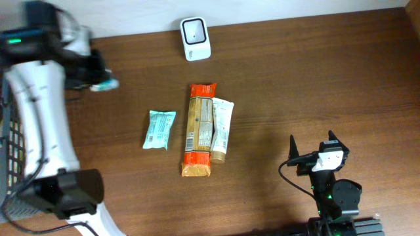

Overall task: Scan the item barcode
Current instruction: 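Place the small packet beside the teal wipe pack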

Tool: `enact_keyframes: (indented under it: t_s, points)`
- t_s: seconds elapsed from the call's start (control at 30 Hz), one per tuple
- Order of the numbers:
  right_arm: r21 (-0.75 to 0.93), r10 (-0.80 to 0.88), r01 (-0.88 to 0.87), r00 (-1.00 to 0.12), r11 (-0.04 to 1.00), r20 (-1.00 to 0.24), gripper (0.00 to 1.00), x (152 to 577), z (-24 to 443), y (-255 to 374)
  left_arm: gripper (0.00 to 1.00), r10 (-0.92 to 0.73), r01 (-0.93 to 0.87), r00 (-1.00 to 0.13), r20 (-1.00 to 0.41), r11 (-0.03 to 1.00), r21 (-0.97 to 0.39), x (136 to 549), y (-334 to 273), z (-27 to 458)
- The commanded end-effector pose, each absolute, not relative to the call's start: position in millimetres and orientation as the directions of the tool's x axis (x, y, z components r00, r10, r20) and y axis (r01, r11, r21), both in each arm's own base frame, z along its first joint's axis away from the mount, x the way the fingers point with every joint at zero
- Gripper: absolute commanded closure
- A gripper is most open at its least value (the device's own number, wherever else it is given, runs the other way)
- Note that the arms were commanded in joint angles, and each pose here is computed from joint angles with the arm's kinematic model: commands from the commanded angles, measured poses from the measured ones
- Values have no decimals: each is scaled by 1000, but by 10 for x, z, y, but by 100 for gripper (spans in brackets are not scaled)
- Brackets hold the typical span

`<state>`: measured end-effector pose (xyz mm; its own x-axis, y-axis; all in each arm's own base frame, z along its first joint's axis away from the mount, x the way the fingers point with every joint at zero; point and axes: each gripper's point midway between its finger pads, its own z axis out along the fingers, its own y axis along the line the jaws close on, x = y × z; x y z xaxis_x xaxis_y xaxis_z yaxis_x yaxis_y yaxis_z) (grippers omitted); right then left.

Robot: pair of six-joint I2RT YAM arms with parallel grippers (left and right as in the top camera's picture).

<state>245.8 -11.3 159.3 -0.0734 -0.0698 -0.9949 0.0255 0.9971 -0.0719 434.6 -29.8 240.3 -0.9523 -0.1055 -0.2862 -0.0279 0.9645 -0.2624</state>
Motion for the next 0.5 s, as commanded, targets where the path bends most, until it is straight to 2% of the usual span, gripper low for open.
enact_keyframes:
  t_s: [0.0,0.07,0.2,0.3,0.4,0.43,0.47]
  points:
    - [-67,-65,29,-75,997,-995,1,2458,1570,-122,78,52,101,-980,-192,961,-255,4233,-995,1781]
    - [-67,-65,29,-75,997,-995,1,2458,1570,-122,74,104,148,-979,-177,954,-262,4170,-1375,1491]
    - [-67,-65,29,-75,997,-995,1,2458,1570,-122,73,220,257,-961,-167,935,-246,3984,-1840,1254]
    - [-67,-65,29,-75,997,-995,1,2457,1570,-122,66,264,290,-948,-177,946,-143,3961,-1862,1220]
    - [-67,-65,29,-75,997,-995,1,2457,1570,-122,65,266,291,-948,-175,946,-141,3955,-1864,1219]
    - [-67,-65,29,-75,997,-995,1,2457,1569,-122,62,265,290,-949,-174,947,-141,3953,-1859,1218]
    - [-67,-65,29,-75,997,-995,1,2457,1569,-122,48,265,291,-948,-174,946,-141,3952,-1861,1218]
